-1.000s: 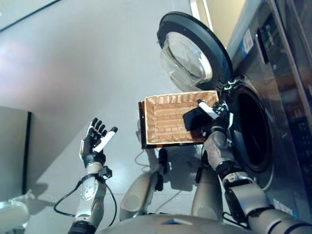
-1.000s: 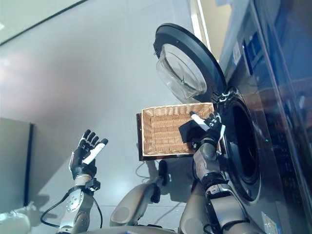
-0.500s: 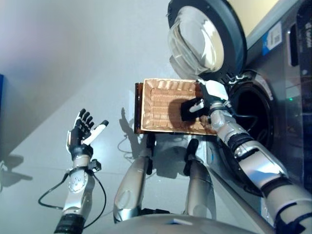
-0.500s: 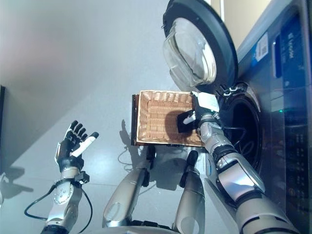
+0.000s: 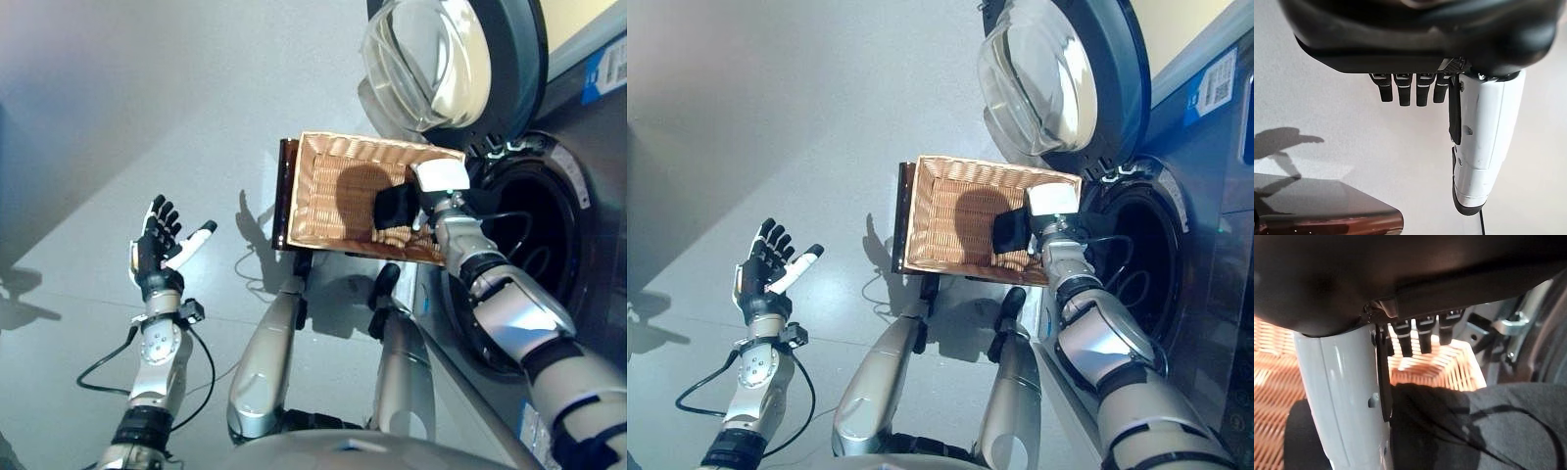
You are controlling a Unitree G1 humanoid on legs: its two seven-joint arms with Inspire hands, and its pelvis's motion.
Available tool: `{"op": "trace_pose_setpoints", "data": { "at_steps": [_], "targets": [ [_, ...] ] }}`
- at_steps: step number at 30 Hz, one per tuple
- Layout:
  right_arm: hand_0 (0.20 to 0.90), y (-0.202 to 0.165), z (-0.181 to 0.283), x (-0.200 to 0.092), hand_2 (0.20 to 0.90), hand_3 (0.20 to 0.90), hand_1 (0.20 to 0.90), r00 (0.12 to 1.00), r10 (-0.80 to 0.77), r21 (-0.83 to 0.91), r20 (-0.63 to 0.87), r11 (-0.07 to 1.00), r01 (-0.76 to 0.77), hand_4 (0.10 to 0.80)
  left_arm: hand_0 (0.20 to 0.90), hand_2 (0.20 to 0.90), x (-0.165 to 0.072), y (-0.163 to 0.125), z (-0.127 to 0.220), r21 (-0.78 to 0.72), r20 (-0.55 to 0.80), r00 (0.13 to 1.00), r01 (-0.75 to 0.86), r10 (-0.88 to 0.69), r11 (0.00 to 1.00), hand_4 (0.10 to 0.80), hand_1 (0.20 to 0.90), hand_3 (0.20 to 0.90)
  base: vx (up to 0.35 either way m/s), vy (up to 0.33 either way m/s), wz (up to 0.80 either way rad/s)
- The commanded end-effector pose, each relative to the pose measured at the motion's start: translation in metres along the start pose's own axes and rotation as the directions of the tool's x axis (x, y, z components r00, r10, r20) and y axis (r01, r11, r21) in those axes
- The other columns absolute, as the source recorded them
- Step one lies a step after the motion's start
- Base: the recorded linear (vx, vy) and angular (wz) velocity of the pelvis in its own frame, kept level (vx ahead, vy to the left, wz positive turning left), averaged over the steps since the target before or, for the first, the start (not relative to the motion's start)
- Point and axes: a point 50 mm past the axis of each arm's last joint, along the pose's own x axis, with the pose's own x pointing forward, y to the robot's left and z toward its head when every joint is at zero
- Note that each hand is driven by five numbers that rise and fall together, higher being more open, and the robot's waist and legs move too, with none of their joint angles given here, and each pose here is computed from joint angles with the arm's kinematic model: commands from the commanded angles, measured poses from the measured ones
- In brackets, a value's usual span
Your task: Pick up the clothes and place them into the washing machine
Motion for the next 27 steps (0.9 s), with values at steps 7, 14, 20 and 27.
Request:
{"op": "trace_pose_setpoints", "data": {
  "at_steps": [7, 14, 20, 27],
  "targets": [
    [0.900, -0.047, -0.036, 0.015, 0.900, 0.900, 0.900, 0.985, -0.129, -0.146, -0.115, 0.983, 0.112, 0.800, 0.900, 0.900, 0.009, 0.013, 0.039, -0.009, 0.202, 0.978, -0.047, 0.048, 0.999, 0.800, 0.900, 0.900, -0.013, -0.026, 0.09],
    [0.900, -0.042, -0.052, 0.012, 0.900, 0.900, 0.900, 0.979, -0.101, -0.121, -0.180, 0.989, 0.080, 0.800, 0.900, 0.900, 0.008, 0.009, 0.040, -0.021, 0.206, 0.977, -0.044, 0.047, 0.999, 0.800, 0.900, 0.900, 0.011, -0.015, 0.06],
    [0.200, -0.044, -0.058, 0.011, 0.200, 0.200, 0.200, 0.971, -0.110, -0.102, -0.213, 0.991, 0.090, 0.300, 0.900, 0.900, 0.007, 0.006, 0.043, -0.029, 0.220, 0.974, -0.040, 0.046, 0.999, 0.800, 0.900, 0.900, 0.007, -0.003, 0.03],
    [0.200, -0.041, -0.057, 0.010, 0.200, 0.200, 0.200, 0.968, -0.105, -0.099, -0.227, 0.991, 0.084, 0.300, 0.900, 0.900, 0.007, 0.006, 0.042, -0.028, 0.213, 0.976, -0.038, 0.043, 0.999, 0.800, 0.900, 0.900, 0.003, 0.000, 0.02]
  ]
}}
